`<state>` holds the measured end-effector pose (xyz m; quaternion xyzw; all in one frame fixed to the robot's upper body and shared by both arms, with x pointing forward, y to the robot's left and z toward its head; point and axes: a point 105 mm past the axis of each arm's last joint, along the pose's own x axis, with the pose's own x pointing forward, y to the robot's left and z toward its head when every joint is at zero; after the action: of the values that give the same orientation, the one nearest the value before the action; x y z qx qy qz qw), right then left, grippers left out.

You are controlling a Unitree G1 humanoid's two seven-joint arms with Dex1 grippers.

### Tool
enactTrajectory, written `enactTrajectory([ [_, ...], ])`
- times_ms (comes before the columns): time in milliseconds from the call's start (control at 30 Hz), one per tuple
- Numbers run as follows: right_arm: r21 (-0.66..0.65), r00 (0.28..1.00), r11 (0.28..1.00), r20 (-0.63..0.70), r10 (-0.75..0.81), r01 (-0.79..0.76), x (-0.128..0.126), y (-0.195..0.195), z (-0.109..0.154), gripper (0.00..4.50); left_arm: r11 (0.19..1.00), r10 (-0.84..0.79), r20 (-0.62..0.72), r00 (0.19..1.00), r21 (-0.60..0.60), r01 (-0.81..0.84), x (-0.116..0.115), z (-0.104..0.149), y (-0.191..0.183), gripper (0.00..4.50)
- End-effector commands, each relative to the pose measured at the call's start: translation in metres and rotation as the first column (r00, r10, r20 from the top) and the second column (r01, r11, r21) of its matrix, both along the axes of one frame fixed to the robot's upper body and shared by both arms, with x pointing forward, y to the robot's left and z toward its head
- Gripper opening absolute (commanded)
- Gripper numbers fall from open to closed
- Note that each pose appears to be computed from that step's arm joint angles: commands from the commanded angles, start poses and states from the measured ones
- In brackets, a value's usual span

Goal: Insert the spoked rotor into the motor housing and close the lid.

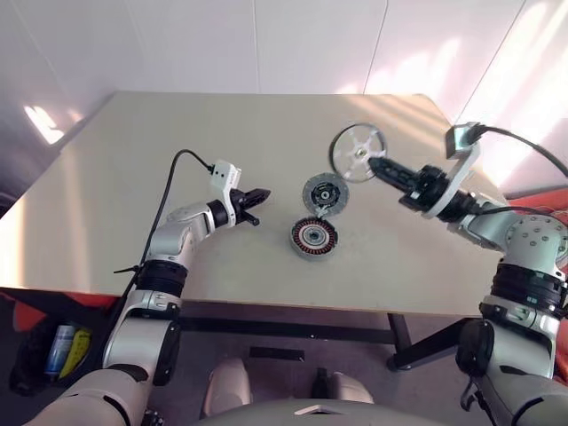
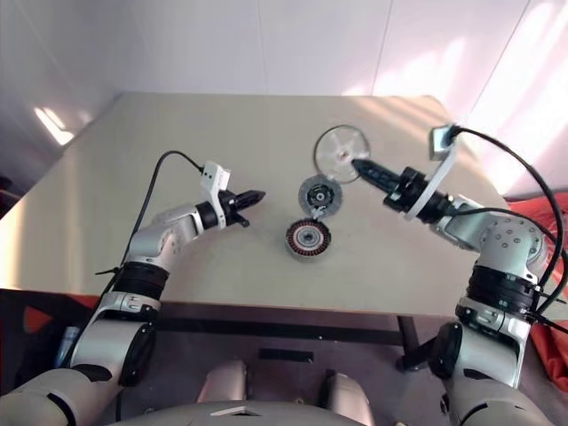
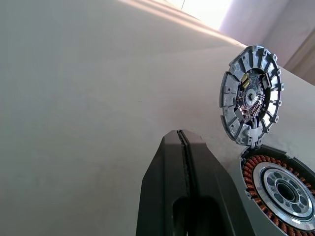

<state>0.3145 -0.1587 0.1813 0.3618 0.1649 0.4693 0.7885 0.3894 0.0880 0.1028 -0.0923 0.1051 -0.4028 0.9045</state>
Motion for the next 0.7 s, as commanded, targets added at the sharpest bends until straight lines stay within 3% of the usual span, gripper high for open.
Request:
enactTrajectory([
  [33, -0.052, 0.992, 0.991, -0.007, 0.126, -0.126, -0.018, 0.018, -0.006, 0.31, 1.000, 0.001, 0.058, 0.998, 0.001, -0.001, 0.003, 0.014, 0.000, 0.00],
  [100, -0.122, 0.987, 0.981, -0.070, 0.144, -0.152, -0.020, 0.025, -0.027, 0.31, 1.000, 0.005, 0.058, 0.998, 0.002, -0.005, 0.002, 0.014, 0.001, 0.00],
  [267, -0.248, 0.976, 0.967, -0.219, -0.008, -0.048, 0.009, 0.026, -0.066, 0.31, 1.000, 0.021, 0.063, 0.998, 0.009, -0.021, 0.004, 0.014, 0.003, 0.00],
  [500, -0.362, 0.952, 0.932, -0.285, -0.109, -0.002, 0.022, 0.017, -0.089, 0.31, 0.999, 0.034, 0.068, 0.997, 0.010, -0.034, 0.003, 0.014, 0.007, 0.00],
  [700, -0.378, 0.951, 0.926, -0.294, -0.100, -0.019, 0.019, 0.014, -0.090, 0.31, 0.999, 0.039, 0.068, 0.997, 0.008, -0.039, 0.002, 0.013, 0.007, 0.00],
])
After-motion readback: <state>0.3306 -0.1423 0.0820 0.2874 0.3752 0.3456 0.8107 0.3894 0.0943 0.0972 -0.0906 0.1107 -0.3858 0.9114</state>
